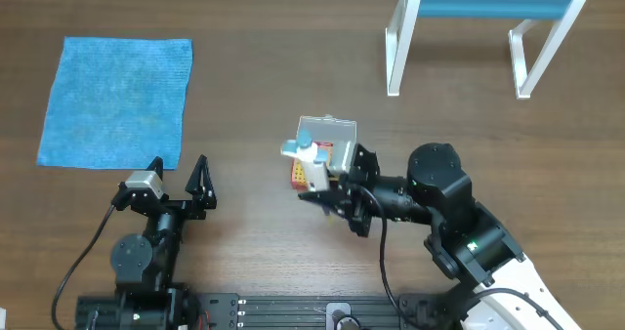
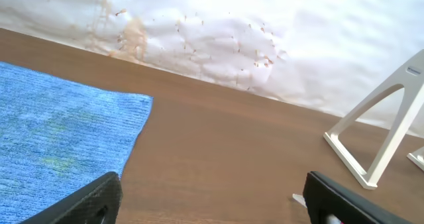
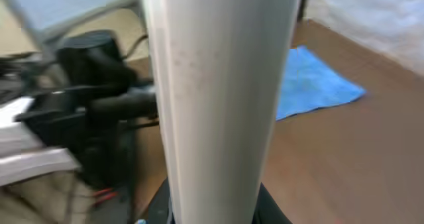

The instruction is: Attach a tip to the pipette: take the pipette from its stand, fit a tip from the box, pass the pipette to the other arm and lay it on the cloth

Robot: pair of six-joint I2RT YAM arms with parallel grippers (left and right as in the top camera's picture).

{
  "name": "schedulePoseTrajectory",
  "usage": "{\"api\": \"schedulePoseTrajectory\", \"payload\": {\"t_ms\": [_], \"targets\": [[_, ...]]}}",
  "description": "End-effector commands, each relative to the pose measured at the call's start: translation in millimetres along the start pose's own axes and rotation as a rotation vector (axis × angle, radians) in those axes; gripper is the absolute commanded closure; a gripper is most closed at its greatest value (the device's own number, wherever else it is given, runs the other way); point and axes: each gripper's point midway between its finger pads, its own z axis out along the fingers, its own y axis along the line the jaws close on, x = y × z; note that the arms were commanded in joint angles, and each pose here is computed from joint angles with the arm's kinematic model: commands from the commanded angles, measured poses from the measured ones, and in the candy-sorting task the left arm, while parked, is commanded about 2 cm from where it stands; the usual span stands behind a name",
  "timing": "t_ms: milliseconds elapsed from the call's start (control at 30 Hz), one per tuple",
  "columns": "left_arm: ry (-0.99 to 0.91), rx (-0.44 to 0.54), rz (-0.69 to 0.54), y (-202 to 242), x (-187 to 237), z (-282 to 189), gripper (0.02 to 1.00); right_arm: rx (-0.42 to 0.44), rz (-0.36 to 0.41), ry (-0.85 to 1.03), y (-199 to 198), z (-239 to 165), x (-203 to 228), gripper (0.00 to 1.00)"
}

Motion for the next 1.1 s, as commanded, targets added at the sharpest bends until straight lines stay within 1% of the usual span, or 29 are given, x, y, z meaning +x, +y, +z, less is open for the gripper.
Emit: {"api": "schedulePoseTrajectory", "payload": {"t_ms": [33,67,200,233,267,300,400,467,600,633,667,700,733,767,800,833,867,900,933,967,1000,1033,1067,1100], "targets": [[0.001,-0.008,0.013,1,1,0,0.132,-0.106,0.209,0.072,20,-1,13,0.932],[0.001,-0.008,0.013,1,1,0,0.132,-0.105,0.244,0.089,21,0,17,0.923],[0.001,-0.008,0.013,1,1,0,0.132,-0.091,0.263,0.094,18,0,19,0.925],[0.001,-0.008,0.013,1,1,0,0.132,-0.087,0.334,0.077,17,0,13,0.928],[0.001,-0.008,0.013,1,1,0,0.132,-0.084,0.386,0.066,16,0,9,0.928],[0.001,-0.008,0.013,1,1,0,0.134,-0.081,0.377,0.051,15,0,5,0.928],[0.001,-0.008,0.013,1,1,0,0.132,0.020,0.314,-0.018,-5,1,-9,0.928],[0.002,-0.008,0.013,1,2,0,0.130,0.060,0.292,-0.046,-12,0,-16,0.928],[0.001,-0.008,0.013,1,1,0,0.132,0.068,0.287,-0.055,-14,0,-18,0.928],[-0.003,-0.004,0.010,1,0,0,0.130,0.068,0.312,-0.056,-14,0,-18,0.928],[-0.003,0.022,-0.027,-4,0,0,0.132,0.068,0.328,-0.057,-14,0,-18,0.925],[0.019,0.122,-0.199,-22,0,-1,0.132,0.067,0.345,-0.058,-14,0,-18,0.928],[0.124,0.256,-0.436,-47,10,-7,0.132,0.066,0.373,-0.061,-14,0,-18,0.928],[0.227,0.351,-0.583,-67,19,-14,0.132,0.065,0.389,-0.064,-14,0,-19,0.930],[0.277,0.404,-0.619,-77,22,-19,0.130,0.062,0.419,-0.075,-14,0,-22,0.930],[0.282,0.403,-0.653,-77,21,-20,0.130,0.061,0.436,-0.078,-14,0,-23,0.928],[0.301,0.397,-0.724,-78,22,-20,0.132,0.061,0.449,-0.079,-14,0,-23,0.928],[0.324,0.386,-0.822,-78,22,-20,0.134,0.052,0.452,-0.078,-13,0,-23,0.928],[0.317,0.399,-0.819,-80,19,-21,0.132,0.035,0.452,-0.074,-10,0,-23,0.925],[0.314,0.440,-0.804,-86,14,-23,0.132,0.004,0.458,-0.067,-4,0,-23,0.928],[0.325,0.512,-0.799,-97,7,-29,0.134,-0.017,0.491,-0.060,-1,1,-22,0.928],[0.336,0.551,-0.801,-104,4,-33,0.117,-0.048,0.524,-0.049,5,0,-21,0.925],[0.383,0.612,-0.794,-115,0,-42,0.099,-0.073,0.557,-0.033,9,0,-19,0.928],[0.419,0.641,-0.789,-122,-1,-46,0.102,-0.087,0.583,-0.016,12,0,-16,0.928]]}}
